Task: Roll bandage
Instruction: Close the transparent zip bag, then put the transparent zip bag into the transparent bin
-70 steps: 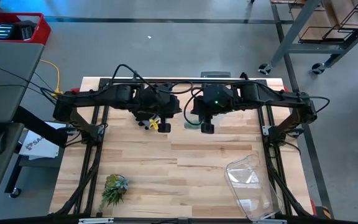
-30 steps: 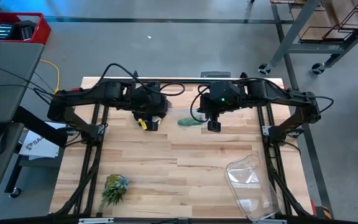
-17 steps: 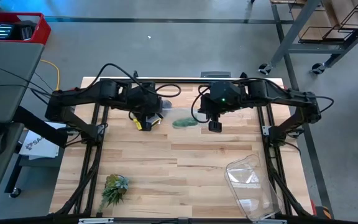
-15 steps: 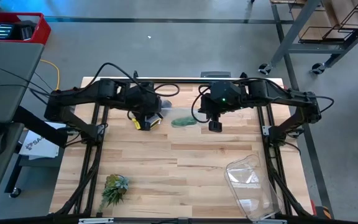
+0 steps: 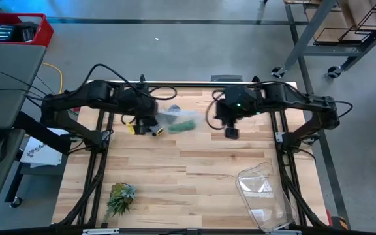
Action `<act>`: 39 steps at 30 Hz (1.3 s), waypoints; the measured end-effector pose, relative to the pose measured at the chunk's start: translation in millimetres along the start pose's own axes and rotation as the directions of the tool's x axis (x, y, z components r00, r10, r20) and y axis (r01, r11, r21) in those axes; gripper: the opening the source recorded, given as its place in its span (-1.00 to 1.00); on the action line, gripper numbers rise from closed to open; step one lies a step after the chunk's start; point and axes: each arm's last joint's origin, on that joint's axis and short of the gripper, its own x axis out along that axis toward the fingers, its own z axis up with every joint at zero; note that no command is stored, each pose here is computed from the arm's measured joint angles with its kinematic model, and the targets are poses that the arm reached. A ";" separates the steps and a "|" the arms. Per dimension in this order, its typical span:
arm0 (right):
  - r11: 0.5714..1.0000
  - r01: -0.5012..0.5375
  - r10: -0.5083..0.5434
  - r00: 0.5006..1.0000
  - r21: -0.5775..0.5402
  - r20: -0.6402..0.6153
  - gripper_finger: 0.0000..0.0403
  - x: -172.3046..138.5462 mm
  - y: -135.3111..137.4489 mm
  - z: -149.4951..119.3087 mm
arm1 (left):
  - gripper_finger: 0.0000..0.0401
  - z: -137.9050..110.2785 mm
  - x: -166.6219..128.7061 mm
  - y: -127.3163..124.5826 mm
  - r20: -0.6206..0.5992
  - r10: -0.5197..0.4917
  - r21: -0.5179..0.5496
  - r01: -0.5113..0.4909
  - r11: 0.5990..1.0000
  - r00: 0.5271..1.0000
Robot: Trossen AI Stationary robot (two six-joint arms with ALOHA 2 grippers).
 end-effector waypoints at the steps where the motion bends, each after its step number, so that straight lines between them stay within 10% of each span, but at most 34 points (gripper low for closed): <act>1: 1.000 -0.003 0.003 0.999 -0.003 -0.034 -1.00 -2.9 0.1 -4.4 | -1.00 -5.4 -1.3 -0.4 -0.044 0.004 0.009 -0.004 1.000 0.999; 30: 0.983 -0.014 0.001 0.998 0.181 0.070 -1.00 -13.9 -3.0 0.9 | -1.00 9.8 -13.7 4.4 0.187 0.022 -0.200 0.017 0.980 0.982; 34: 0.926 -0.221 0.238 0.971 0.305 -0.019 -1.00 -15.3 4.1 -9.5 | -1.00 11.8 -14.9 0.8 0.205 0.005 -0.187 0.034 0.982 0.979; 39: 0.742 -0.462 0.612 0.763 0.486 -0.209 -1.00 -28.6 45.0 -28.0 | -1.00 15.3 -13.8 2.0 0.229 0.016 -0.160 0.021 0.987 0.973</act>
